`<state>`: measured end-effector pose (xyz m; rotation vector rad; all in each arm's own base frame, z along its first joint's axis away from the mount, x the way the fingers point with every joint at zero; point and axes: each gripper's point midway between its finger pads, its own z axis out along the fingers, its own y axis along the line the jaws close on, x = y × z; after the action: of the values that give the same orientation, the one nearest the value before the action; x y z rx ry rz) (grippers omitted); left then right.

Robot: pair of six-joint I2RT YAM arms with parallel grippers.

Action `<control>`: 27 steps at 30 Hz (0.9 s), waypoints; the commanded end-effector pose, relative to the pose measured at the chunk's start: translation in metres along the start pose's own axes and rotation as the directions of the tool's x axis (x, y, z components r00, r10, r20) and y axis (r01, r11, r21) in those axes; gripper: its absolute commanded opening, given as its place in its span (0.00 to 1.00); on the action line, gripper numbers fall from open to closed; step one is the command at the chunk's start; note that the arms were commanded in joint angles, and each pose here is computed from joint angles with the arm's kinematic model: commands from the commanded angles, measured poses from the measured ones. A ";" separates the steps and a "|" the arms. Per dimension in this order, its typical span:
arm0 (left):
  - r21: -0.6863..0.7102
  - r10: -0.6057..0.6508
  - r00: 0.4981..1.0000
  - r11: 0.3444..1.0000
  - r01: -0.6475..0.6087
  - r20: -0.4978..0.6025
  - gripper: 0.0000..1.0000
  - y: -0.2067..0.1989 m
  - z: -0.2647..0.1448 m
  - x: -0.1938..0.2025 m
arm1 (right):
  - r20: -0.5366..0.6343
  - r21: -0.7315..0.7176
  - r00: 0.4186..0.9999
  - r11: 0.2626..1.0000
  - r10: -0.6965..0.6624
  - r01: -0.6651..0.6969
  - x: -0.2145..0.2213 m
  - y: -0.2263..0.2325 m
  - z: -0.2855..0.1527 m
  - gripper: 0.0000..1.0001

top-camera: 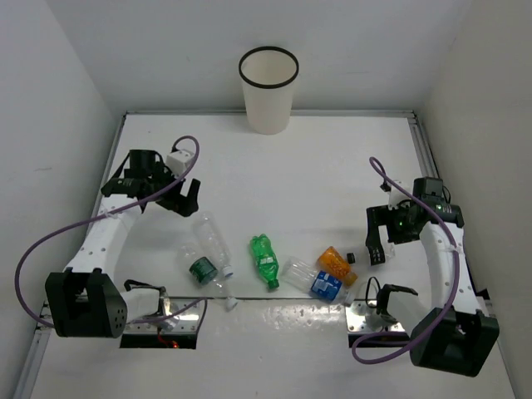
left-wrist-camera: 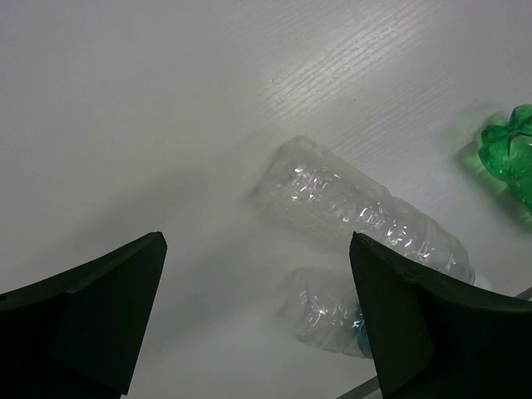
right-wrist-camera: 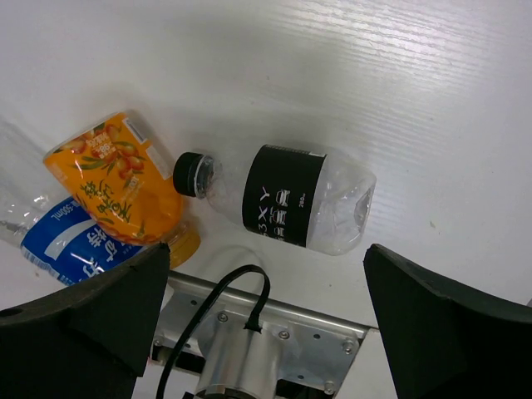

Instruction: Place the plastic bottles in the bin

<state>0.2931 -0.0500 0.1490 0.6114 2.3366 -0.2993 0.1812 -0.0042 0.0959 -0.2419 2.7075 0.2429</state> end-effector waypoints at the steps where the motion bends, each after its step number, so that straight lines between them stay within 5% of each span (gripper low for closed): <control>1: -0.038 -0.029 0.999 0.999 0.030 0.017 0.99 -0.001 -0.001 -0.005 | 0.016 0.012 1.000 1.000 -0.026 0.026 -0.003 -0.002 0.000 0.98; 4: -0.129 -0.173 0.985 0.976 0.174 0.023 0.99 0.002 0.000 -0.013 | 0.017 0.014 1.000 1.000 -0.025 0.025 -0.003 -0.003 0.002 0.98; 9: -0.189 -0.449 0.891 0.882 0.431 -0.066 0.99 -0.015 0.013 0.000 | 0.007 0.011 1.000 1.000 -0.028 0.028 -0.001 -0.004 0.005 0.98; 16: -0.164 -0.580 0.785 0.815 0.556 -0.219 0.99 -0.045 0.018 0.038 | -0.006 0.025 1.000 0.999 -0.031 0.031 0.002 -0.007 0.007 0.98; 21: -0.226 -0.689 0.659 0.723 0.653 -0.303 0.99 -0.061 0.035 0.068 | -0.021 0.032 1.000 0.999 -0.023 0.023 0.003 -0.009 0.008 0.98; 27: -0.319 -0.735 0.576 0.676 0.665 -0.358 0.99 -0.059 0.053 0.085 | -0.028 0.036 1.000 0.999 -0.014 0.015 0.004 -0.011 0.010 0.98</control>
<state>0.2349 -0.0873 0.0598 -0.3352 2.9355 -0.3685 0.1783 -0.0095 0.0845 -0.2522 2.7440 0.2132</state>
